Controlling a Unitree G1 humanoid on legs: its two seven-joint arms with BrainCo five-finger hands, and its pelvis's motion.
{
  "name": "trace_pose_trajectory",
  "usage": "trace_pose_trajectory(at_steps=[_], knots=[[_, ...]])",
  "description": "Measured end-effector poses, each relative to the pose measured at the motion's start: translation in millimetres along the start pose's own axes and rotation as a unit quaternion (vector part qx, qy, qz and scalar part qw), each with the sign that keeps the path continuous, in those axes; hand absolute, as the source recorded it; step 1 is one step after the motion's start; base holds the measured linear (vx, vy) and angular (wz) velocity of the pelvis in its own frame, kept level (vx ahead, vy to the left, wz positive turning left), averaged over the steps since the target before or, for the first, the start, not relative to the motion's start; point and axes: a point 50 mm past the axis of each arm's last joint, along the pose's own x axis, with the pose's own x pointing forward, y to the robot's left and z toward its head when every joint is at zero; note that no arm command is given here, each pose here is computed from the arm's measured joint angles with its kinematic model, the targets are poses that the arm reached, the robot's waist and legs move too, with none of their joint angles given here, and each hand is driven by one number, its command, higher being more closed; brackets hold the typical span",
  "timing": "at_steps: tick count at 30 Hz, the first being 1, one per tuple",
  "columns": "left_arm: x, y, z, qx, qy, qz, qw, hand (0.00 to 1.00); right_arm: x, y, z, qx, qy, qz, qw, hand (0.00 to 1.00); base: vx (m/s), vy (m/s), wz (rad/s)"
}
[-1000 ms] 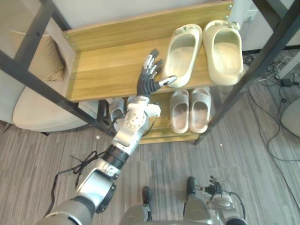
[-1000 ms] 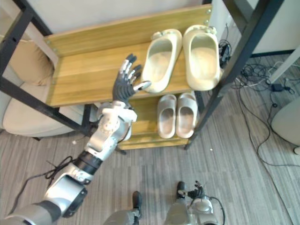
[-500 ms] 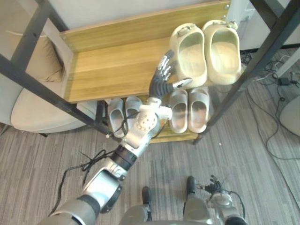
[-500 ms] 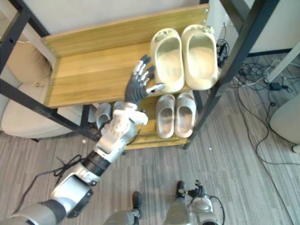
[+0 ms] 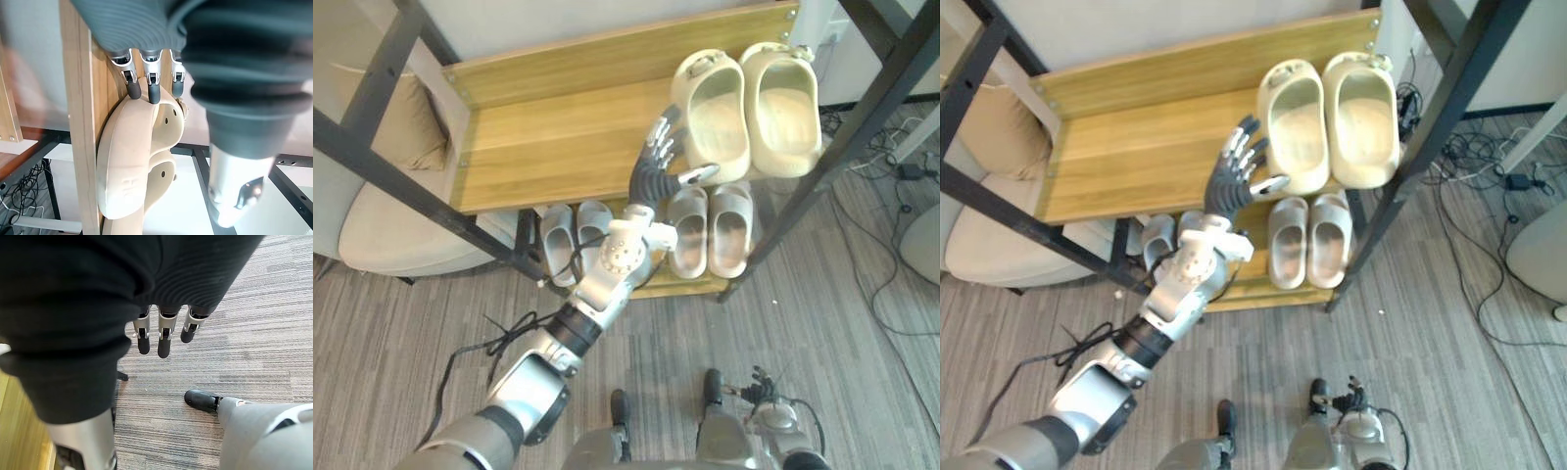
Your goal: Organize the slippers on the shoe rack
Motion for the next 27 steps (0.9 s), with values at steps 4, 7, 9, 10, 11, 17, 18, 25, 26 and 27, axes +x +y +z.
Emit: trace_pose_trajectory(at_steps=[4, 7, 9, 10, 11, 17, 18, 25, 26, 27], knots=[[4, 0, 2, 0.006, 0.003, 0.000, 1.000, 0.00, 0, 0, -1, -0.002, 0.002, 0.003, 1.000, 0.00, 0.00, 0.000, 0.00], [9, -3, 12, -0.003, -0.012, -0.007, 1.000, 0.00, 0, 1, -1, -0.002, 0.002, 0.006, 1.000, 0.00, 0.00, 0.000, 0.00], [11, -8, 26, -0.024, -0.039, -0.018, 0.999, 0.00, -1, 2, -1, -0.004, 0.001, 0.008, 1.000, 0.00, 0.00, 0.000, 0.02], [10, -11, 32, -0.030, -0.050, -0.023, 0.998, 0.00, -1, 2, -1, -0.005, 0.001, 0.009, 1.000, 0.00, 0.00, 0.000, 0.00], [9, -14, 40, -0.039, -0.066, -0.033, 0.997, 0.00, -1, 3, -1, -0.008, 0.001, 0.012, 1.000, 0.00, 0.00, 0.000, 0.03], [0, -23, 67, -0.079, -0.123, -0.067, 0.987, 0.00, -2, 8, -4, -0.020, 0.005, 0.029, 0.999, 0.00, -0.01, -0.002, 0.13], [-4, -22, 70, -0.086, -0.131, -0.069, 0.985, 0.00, -2, 8, -6, -0.022, 0.007, 0.030, 0.999, 0.00, -0.04, -0.003, 0.17], [-36, -2, 59, -0.107, -0.116, -0.056, 0.986, 0.00, -4, 13, -12, -0.051, 0.015, 0.044, 0.998, 0.00, -0.03, -0.003, 0.13], [-42, 1, 55, -0.108, -0.109, -0.055, 0.987, 0.00, -4, 13, -12, -0.054, 0.016, 0.044, 0.997, 0.00, -0.01, 0.002, 0.04], [-45, 3, 53, -0.108, -0.105, -0.053, 0.987, 0.00, -4, 12, -12, -0.055, 0.016, 0.044, 0.997, 0.00, 0.00, 0.003, 0.08]])
